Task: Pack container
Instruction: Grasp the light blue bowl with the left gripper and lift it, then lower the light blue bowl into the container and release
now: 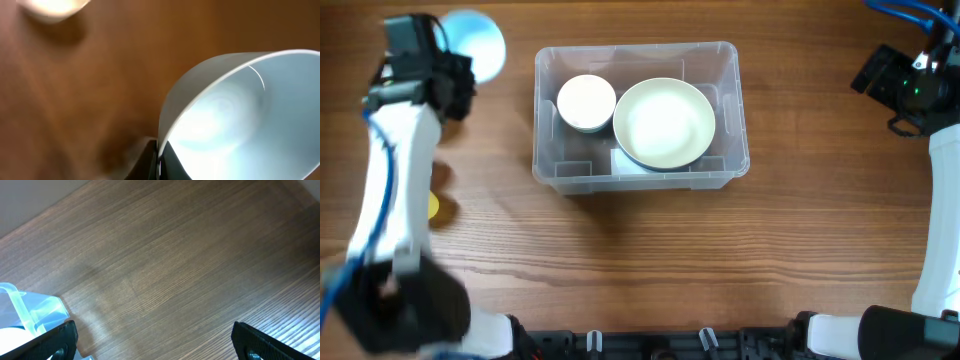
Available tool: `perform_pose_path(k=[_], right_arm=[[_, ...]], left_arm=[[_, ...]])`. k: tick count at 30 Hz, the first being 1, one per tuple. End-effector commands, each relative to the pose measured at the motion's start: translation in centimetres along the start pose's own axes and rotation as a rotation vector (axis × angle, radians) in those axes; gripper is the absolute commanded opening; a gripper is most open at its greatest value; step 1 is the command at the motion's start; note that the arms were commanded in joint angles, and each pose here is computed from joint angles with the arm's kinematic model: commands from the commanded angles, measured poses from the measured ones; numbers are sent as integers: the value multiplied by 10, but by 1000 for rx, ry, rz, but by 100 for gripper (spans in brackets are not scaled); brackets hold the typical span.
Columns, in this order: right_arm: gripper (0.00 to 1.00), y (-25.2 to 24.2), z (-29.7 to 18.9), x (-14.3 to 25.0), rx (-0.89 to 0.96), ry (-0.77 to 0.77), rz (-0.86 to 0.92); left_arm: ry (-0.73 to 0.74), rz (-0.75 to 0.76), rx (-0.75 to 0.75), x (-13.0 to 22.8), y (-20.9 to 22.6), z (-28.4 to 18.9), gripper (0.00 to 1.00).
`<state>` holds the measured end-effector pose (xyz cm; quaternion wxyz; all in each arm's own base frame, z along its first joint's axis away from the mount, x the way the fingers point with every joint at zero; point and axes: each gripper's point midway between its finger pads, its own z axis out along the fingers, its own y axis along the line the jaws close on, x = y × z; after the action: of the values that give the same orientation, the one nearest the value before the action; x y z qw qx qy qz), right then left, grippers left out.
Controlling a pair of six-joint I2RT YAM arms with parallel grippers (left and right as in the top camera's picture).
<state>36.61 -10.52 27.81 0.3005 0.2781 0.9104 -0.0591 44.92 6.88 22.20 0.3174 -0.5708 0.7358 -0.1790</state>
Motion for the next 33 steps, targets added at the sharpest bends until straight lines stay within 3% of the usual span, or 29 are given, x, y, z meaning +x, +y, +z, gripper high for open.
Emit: perform_pose_path(k=[1,5,9,21,26,27,28,29,33], right_arm=[[100,1,2,0,-4,4,8],[100,1,2,0,-4,4,8],[100,1,2,0,-4,4,8],[100,1,2,0,-4,4,8],[100,1,2,0,-4,4,8],[100,1,2,0,-4,4,8],[100,1,2,0,-4,4,8],[100,1,2,0,-4,4,8],[100,1,2,0,-4,4,8]], left_arm=[[-51,193,186,13,-45,-80,4],[43,423,219,78,-54,-99,4],[97,581,70,133,-30,-78,4],[199,673,-186,178,19,13,4],[203,675,-198,181,22,24,5],[201,674,-194,181,21,24,19],[199,672,-191,180,20,24,56],[198,673,-191,179,20,24,64],[172,644,-166,163,13,13,66]])
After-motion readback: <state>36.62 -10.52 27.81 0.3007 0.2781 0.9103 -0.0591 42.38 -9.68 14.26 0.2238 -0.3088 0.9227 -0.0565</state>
